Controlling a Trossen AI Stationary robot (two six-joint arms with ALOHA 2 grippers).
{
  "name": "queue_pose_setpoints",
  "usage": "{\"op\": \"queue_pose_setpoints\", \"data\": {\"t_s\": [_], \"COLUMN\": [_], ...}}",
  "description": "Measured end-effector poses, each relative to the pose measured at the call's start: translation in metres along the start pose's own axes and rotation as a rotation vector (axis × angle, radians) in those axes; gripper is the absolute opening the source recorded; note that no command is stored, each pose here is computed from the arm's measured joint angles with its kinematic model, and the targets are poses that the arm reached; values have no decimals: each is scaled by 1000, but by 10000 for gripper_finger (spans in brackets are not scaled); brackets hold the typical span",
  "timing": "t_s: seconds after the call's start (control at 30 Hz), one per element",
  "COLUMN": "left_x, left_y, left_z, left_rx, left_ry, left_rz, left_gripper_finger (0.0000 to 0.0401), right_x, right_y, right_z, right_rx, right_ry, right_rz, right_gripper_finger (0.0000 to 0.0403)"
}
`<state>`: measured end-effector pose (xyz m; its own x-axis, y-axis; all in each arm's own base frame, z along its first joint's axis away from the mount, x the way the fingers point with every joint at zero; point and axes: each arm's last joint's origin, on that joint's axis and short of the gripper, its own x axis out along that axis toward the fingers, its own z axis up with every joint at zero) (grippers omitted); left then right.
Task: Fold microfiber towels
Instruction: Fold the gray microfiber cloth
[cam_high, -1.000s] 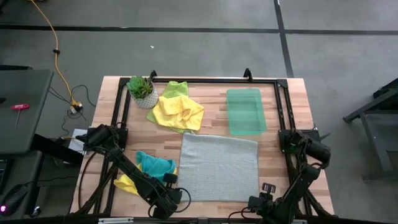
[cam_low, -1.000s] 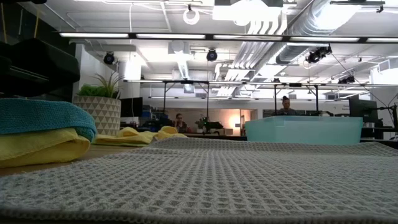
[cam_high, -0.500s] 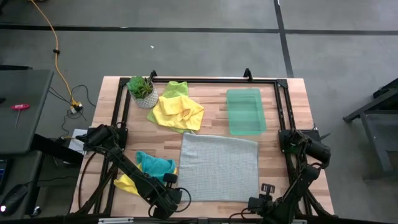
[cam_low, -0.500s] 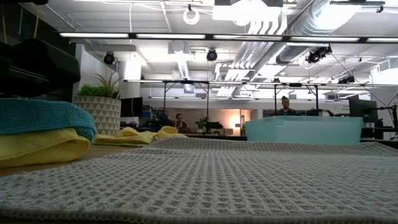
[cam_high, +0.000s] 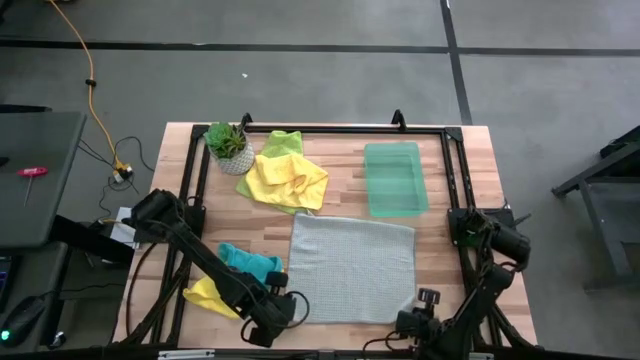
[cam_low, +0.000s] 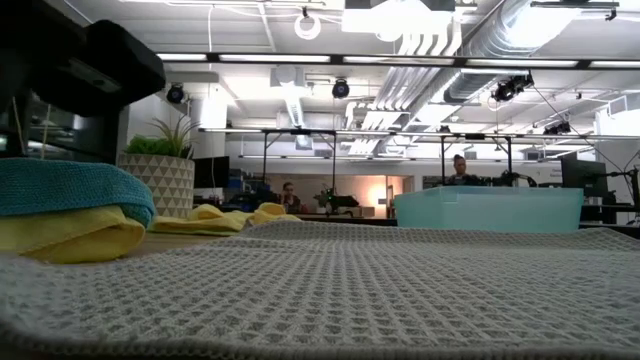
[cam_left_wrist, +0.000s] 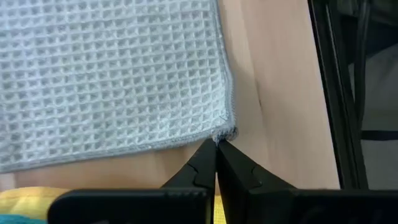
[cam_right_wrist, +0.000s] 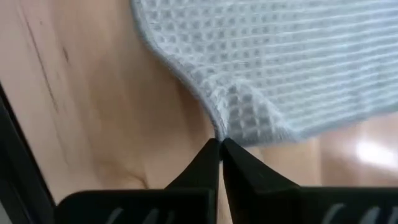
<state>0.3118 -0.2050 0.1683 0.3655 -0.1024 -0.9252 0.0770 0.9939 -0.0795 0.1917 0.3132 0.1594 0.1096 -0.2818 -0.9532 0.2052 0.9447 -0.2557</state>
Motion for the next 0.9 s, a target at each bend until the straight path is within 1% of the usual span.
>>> {"op": "queue_pose_setpoints", "data": {"t_s": [0.07,0.17,0.33,0.47,0.6,0.7,0.83,0.9], "left_x": [-4,-8,-21,-33,-46,-57,-74,-83], "left_y": [3,8,16,22,30,37,46,53], "left_z": [3,5,10,15,18,20,20,19], "left_rx": [7,4,9,-5,-8,-19,-29,-36], "left_ry": [-11,-15,-44,-81,-107,-140,-185,-200], "left_rz": [-3,0,-6,-4,24,54,126,185], "left_gripper_finger": [0,0,0,0,0,0,0,0], "right_x": [-8,-22,-43,-55,-59,-59,-58,-56], "right_y": [-1,-3,-17,-28,-39,-48,-61,-65], "right_z": [1,2,1,1,5,8,15,21], "right_rx": [-5,3,41,37,31,19,29,41], "right_ry": [-15,-62,-154,-204,-216,-204,-163,-157], "right_rz": [-10,13,7,-1,-58,-125,-225,-238], "right_gripper_finger": [1,1,0,0,0,0,0,0]}}
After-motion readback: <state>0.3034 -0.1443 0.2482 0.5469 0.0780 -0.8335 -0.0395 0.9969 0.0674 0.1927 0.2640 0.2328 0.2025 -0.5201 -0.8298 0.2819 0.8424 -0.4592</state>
